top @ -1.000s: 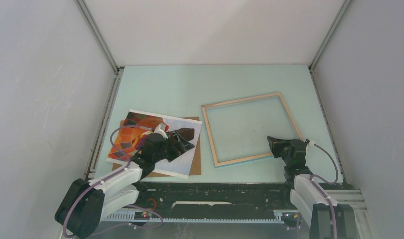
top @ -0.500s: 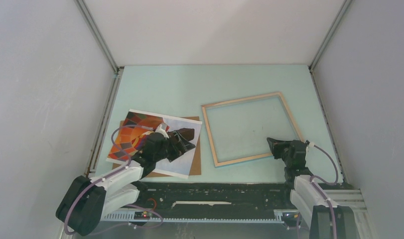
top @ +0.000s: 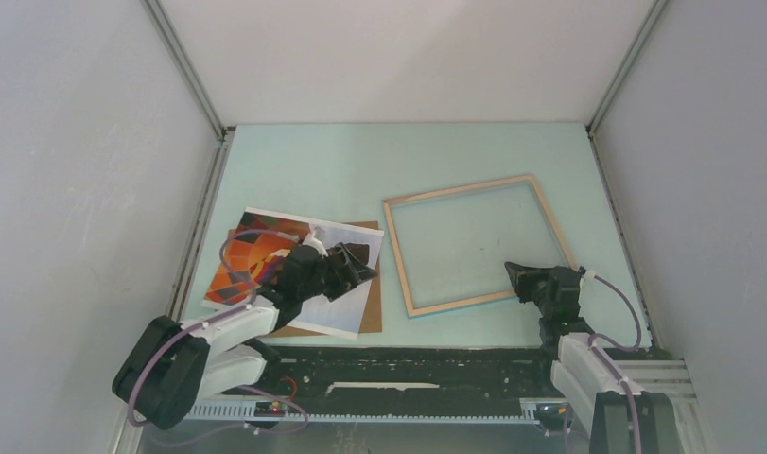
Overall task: Put the photo into the frame
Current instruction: Place the photo frame item in the photo frame.
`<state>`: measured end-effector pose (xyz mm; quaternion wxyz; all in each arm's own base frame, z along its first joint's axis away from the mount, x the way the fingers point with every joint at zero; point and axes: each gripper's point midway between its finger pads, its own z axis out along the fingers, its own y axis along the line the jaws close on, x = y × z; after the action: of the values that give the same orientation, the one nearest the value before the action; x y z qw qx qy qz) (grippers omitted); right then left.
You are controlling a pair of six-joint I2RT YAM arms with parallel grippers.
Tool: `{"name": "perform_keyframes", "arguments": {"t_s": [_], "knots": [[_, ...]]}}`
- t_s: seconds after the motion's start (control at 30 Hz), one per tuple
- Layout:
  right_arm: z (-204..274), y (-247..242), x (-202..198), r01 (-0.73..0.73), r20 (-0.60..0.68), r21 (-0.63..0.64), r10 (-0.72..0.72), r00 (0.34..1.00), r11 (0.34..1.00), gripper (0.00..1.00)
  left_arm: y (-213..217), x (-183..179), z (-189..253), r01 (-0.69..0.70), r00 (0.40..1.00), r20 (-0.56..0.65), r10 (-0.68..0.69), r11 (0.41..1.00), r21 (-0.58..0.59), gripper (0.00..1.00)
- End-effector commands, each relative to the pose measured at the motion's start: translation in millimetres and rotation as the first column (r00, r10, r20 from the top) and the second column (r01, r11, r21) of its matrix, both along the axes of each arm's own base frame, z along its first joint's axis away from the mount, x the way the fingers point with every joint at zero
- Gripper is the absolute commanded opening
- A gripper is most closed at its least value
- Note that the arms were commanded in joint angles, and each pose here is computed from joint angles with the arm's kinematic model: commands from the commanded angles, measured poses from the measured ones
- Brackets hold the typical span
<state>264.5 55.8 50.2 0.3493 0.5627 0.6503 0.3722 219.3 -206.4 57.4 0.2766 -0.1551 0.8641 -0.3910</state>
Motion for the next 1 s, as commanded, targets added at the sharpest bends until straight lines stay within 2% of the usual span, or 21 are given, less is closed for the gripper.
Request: {"name": "perform_keyframes", "arguments": {"t_s": [0.0,0.1,0.23,0.57,0.8,0.97], "knots": [[-14.1,-0.8,-9.1,0.011,-0.033,0.000,-0.011,0.999,1.000,0.00,-26.3,23.7,37.4,0.046,0.995,0.092,-0.040,0.997,-0.065,0.87],[-15.2,-0.7,-9.9,0.011,-0.036,0.001,-0.011,0.999,1.000,0.00,-41.7,31.8,42.9,0.075,0.993,0.093,-0.066,0.993,-0.092,0.83],[-15.5,-0.3,-10.3,0.010,-0.039,0.004,-0.010,0.999,1.000,0.00,-58.6,45.5,44.0,0.084,0.994,0.075,-0.074,0.987,-0.141,0.70],[-16.7,-1.6,-10.2,0.017,-0.041,0.008,-0.017,0.999,1.000,0.00,-84.6,59.5,29.0,0.091,0.996,0.035,-0.087,0.986,-0.136,0.47],[-17.2,-1.8,-9.9,0.018,-0.043,0.012,-0.018,0.999,1.000,0.00,-86.3,60.2,9.0,0.065,0.998,-0.008,-0.066,0.990,-0.126,0.40],[-15.5,-1.4,-8.6,0.013,-0.039,0.015,-0.013,0.999,1.000,0.00,-79.9,60.9,2.5,0.038,0.999,0.001,-0.038,0.993,-0.108,0.45]]}}
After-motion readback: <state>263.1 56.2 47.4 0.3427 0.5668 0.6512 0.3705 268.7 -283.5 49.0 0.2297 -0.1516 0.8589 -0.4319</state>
